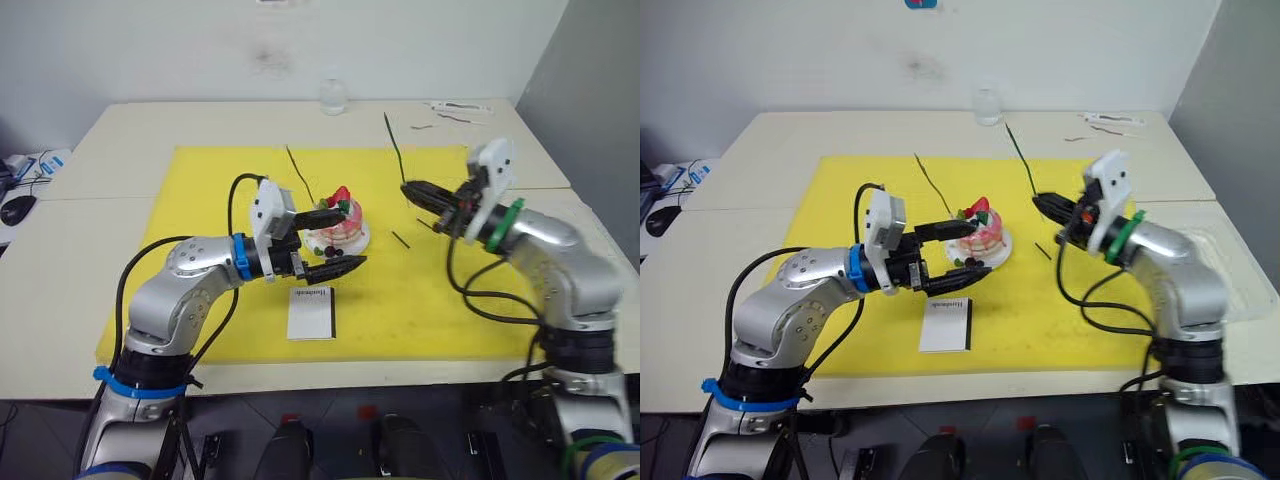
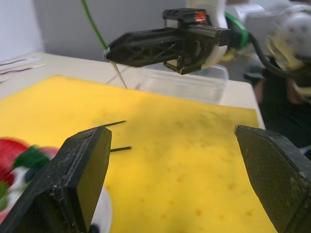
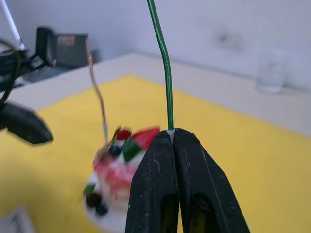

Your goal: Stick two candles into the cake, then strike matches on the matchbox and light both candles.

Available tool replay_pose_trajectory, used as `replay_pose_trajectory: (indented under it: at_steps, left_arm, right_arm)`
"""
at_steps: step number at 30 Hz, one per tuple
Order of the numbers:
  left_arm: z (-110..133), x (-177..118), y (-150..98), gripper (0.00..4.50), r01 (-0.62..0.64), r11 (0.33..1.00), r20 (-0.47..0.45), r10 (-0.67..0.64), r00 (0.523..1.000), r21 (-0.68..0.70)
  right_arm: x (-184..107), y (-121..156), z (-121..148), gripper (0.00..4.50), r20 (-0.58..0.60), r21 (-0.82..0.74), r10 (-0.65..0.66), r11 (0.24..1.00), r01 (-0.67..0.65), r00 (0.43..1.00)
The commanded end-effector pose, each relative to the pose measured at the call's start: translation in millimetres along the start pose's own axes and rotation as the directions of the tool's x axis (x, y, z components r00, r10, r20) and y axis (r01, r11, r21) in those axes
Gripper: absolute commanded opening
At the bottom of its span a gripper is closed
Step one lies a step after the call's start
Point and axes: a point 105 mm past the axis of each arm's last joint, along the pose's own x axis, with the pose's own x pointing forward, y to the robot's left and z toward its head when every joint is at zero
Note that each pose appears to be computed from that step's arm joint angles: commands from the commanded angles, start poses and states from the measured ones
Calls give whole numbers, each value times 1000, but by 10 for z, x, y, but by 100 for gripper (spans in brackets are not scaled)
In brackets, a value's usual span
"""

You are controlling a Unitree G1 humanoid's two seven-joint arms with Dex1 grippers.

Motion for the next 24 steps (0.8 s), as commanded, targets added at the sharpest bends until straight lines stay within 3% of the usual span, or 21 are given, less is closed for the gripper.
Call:
replay_pose_trajectory:
  at_steps: [1, 6, 15, 24]
  left_arm:
    - [115, -58, 18, 450, -54, 998, 38, 53, 998, 31]
    - [19, -73, 42, 450, -117, 993, 26, 116, 993, 13]
    - [-92, -128, 90, 450, -210, 977, 22, 210, 977, -33]
    - [-53, -173, 154, 450, -238, 971, 23, 238, 971, -2]
  right_arm:
    - [74, -20, 151, 1, 127, -44, -76, 996, 82, 989]
    - [239, 43, 50, 1, 200, 19, -93, 996, 91, 975]
    - [500, 411, -168, 1, 238, 98, -23, 995, -1, 971]
    - [663, 278, -298, 1, 229, 197, -111, 978, 65, 967]
